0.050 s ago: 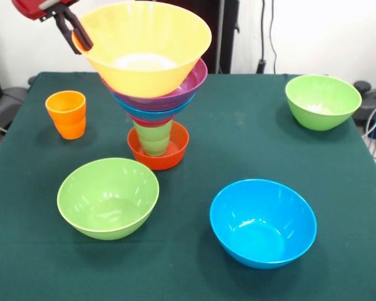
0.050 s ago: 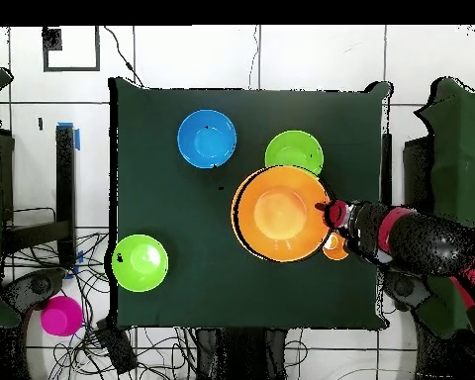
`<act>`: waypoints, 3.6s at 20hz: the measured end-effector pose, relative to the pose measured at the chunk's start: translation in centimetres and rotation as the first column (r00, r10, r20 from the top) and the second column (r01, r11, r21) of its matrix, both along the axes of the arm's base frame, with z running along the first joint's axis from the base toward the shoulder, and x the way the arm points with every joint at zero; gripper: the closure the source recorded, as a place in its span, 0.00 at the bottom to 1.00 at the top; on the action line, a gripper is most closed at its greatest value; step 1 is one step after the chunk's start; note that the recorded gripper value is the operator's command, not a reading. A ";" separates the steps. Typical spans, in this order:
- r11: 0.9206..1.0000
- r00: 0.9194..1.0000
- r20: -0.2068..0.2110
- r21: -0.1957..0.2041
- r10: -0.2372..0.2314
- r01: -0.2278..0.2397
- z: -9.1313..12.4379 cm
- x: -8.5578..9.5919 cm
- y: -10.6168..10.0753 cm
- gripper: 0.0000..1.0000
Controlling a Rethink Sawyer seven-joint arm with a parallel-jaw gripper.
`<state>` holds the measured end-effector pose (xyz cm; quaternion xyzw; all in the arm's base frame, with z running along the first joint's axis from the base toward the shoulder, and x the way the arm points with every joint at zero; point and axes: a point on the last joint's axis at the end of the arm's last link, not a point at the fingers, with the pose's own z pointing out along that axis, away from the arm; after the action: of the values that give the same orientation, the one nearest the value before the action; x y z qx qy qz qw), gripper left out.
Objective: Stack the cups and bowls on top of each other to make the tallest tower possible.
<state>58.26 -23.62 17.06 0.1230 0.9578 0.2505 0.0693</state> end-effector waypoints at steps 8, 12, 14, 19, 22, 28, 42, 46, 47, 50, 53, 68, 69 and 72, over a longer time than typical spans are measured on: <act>1.000 1.000 -0.005 0.003 0.003 -0.003 -0.3 -0.6 0.0 1.00; 1.000 1.000 -0.015 0.008 0.013 -0.013 -0.6 -1.3 0.4 1.00; 1.000 1.000 -0.021 0.011 0.019 -0.019 -0.7 -1.7 0.6 1.00; 0.999 0.999 -0.034 0.018 0.032 -0.031 -1.0 -2.6 1.2 1.00; 0.999 0.998 -0.042 0.023 0.040 -0.039 -1.2 -3.2 1.5 1.00; 0.998 0.997 -0.053 0.028 0.054 -0.053 -1.5 -4.0 2.1 1.00; 0.998 0.997 -0.052 0.021 0.061 -0.060 -1.7 -4.1 2.2 1.00; 0.998 0.997 -0.052 0.019 0.063 -0.062 -1.7 -4.1 2.3 1.00; 0.998 0.997 -0.051 0.017 0.064 -0.063 -1.7 -4.0 2.3 1.00; 0.998 0.997 -0.046 0.013 0.063 -0.062 -1.6 -3.7 2.2 1.00; 0.998 0.997 -0.043 0.009 0.061 -0.061 -1.6 -3.6 2.0 1.00; 0.998 0.998 -0.010 -0.037 0.056 -0.056 -1.8 -2.8 0.9 1.00; 0.998 0.998 -0.010 -0.036 0.056 -0.056 -1.8 -2.8 0.9 1.00; 0.998 0.998 -0.007 -0.028 0.054 -0.055 -2.1 -2.7 1.0 1.00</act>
<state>55.54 -22.61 14.96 0.0967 0.9644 0.2386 0.0610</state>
